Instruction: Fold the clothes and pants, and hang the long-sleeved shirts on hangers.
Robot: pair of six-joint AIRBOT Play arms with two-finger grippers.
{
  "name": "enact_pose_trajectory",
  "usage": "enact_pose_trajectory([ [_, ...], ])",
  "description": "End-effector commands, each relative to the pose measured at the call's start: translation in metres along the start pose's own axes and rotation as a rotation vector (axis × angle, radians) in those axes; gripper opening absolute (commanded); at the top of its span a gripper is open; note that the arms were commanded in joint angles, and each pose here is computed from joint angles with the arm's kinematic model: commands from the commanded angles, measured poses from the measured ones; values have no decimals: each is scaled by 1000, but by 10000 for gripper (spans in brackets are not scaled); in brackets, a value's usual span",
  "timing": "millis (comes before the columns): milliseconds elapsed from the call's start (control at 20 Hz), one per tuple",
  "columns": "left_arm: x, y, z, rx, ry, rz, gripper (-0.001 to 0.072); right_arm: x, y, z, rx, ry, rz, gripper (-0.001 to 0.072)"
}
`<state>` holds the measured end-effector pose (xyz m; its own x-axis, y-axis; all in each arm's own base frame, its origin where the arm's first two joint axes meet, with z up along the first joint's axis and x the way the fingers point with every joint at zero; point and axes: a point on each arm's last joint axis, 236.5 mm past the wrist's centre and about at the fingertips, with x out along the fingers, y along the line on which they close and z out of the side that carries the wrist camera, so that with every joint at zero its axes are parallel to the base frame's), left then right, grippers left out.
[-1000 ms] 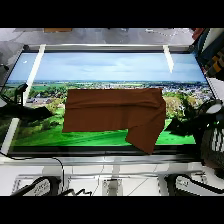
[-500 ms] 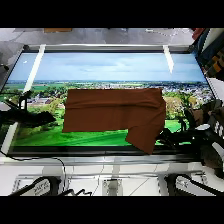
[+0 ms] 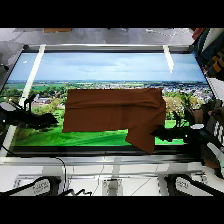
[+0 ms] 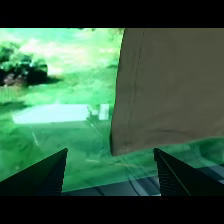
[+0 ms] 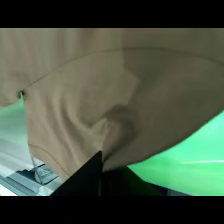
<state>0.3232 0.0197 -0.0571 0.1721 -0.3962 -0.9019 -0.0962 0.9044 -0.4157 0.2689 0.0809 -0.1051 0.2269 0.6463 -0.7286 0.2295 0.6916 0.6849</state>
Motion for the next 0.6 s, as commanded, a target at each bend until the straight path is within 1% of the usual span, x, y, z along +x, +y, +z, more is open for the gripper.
enact_pose_trajectory([
  [0,10,1,-8,-16,19,-11,583,8,11,-3,-57,11,9,17],
  [150,26,9,-21,-48,23,0,583,10,13,-5,-68,19,7,17],
  [350,53,7,-31,-97,11,-17,582,10,13,-5,-68,19,8,17],
  [400,58,3,-29,-97,5,-36,572,10,13,-5,-67,19,8,17],
  [450,62,-5,-27,-92,2,-72,461,10,13,-6,-67,20,9,17],
  [500,66,-14,-24,-106,-2,-112,335,10,13,-6,-67,21,10,17],
  [550,70,-19,-24,-119,2,-133,293,10,14,-6,-68,23,11,17],
])
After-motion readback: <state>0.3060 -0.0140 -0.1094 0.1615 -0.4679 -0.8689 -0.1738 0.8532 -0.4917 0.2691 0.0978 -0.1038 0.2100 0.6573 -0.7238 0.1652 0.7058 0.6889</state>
